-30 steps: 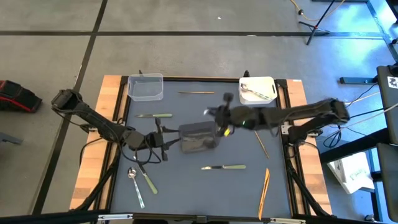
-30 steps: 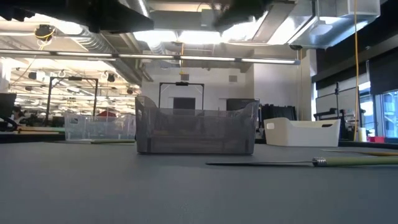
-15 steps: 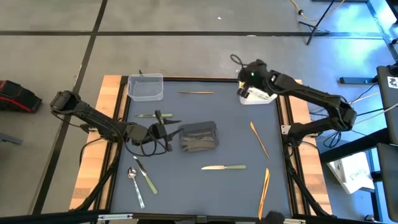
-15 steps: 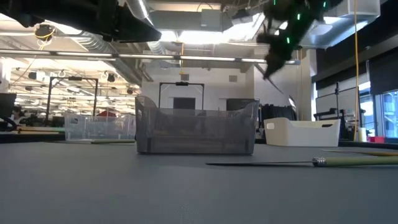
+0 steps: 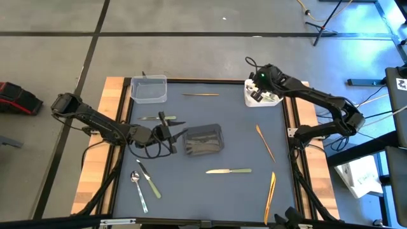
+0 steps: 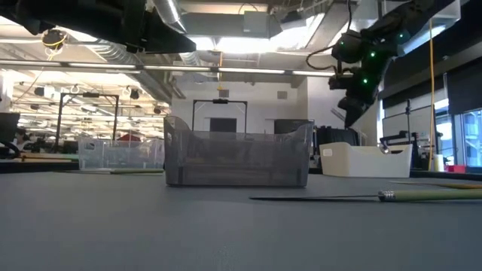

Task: Sort silverware by color (type)
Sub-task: Put the white green spoon into the white bin

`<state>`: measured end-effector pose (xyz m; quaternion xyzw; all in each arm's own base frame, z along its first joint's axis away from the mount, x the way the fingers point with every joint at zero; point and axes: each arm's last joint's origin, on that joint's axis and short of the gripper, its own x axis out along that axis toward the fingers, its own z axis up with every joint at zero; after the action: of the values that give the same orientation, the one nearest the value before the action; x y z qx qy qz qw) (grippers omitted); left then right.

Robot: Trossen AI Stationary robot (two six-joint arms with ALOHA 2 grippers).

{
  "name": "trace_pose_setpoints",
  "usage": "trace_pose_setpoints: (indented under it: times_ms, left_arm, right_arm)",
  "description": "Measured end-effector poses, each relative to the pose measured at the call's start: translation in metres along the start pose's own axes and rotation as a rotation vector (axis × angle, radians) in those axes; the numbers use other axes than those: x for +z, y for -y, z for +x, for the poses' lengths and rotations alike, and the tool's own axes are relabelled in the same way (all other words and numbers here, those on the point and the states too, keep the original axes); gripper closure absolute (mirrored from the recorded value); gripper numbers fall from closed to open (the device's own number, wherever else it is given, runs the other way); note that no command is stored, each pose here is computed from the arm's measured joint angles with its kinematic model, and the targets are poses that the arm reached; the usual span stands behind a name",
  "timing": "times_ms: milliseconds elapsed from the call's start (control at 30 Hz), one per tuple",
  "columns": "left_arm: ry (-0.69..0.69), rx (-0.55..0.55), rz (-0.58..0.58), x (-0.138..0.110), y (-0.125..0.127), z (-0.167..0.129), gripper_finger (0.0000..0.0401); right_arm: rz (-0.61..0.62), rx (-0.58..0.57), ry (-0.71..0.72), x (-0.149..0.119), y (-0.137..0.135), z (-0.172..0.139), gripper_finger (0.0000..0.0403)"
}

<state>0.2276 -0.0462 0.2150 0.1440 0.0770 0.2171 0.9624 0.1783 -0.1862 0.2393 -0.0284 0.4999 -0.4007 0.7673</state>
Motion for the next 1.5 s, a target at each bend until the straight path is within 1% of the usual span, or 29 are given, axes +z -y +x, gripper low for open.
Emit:
trace_pose_setpoints:
  times_ms: [167,367,500,600,733,867,933,1000,1100,1167,1267,1333,1400,1500]
  left_arm:
    - [0.0,0.0,0.0,0.0,0.0,0.0,0.0257]
    - [0.0,0.0,0.001,0.0,0.0,0.0,0.0257]
    - [0.0,0.0,0.001,0.0,0.0,0.0,0.0257]
    - [0.0,0.0,0.0,0.0,0.0,0.0,0.0257]
    - [0.0,0.0,-0.023,0.0,0.0,0.0,0.0257]
    - [0.0,0.0,-0.047,0.0,0.0,0.0,0.0257]
    - [0.001,-0.006,-0.052,0.0,0.0,0.0,0.0257]
    - [0.002,-0.029,-0.07,0.0,0.001,0.0,0.0257]
    - [-0.019,-0.075,-0.07,-0.003,0.004,-0.001,0.0257]
    - [-0.061,-0.113,-0.032,-0.005,0.008,-0.003,0.0257]
    - [-0.161,-0.177,0.007,0.003,0.016,-0.004,0.0257]
    - [-0.232,-0.222,0.013,0.011,0.021,-0.006,0.0257]
    - [-0.298,-0.254,-0.004,0.019,0.025,-0.009,0.0257]
    - [-0.39,-0.282,-0.063,0.032,0.03,-0.016,0.0257]
  right_arm:
    - [-0.008,0.01,-0.018,-0.003,-0.006,0.012,0.0387]
    - [-0.03,0.034,-0.105,-0.007,-0.016,0.035,0.0386]
    - [-0.027,0.034,-0.125,-0.008,-0.019,0.042,0.0377]
    - [-0.02,0.015,-0.121,-0.007,-0.018,0.042,0.0355]
    - [-0.014,0.006,-0.121,-0.005,-0.017,0.041,0.031]
    - [-0.017,0.001,-0.109,0.011,-0.012,0.026,0.0275]
    - [-0.002,0.031,-0.054,0.023,-0.011,0.009,0.0265]
    - [-0.004,0.106,0.047,0.034,-0.015,-0.011,0.026]
    - [-0.035,0.234,0.233,0.046,-0.031,-0.041,0.0258]
    - [-0.072,0.314,0.366,0.05,-0.046,-0.059,0.026]
    - [-0.143,0.434,0.552,0.05,-0.073,-0.081,0.0263]
    - [-0.204,0.521,0.64,0.047,-0.094,-0.089,0.0264]
    - [-0.257,0.604,0.712,0.041,-0.115,-0.095,0.0264]
    - [-0.327,0.681,0.819,0.032,-0.142,-0.104,0.0264]
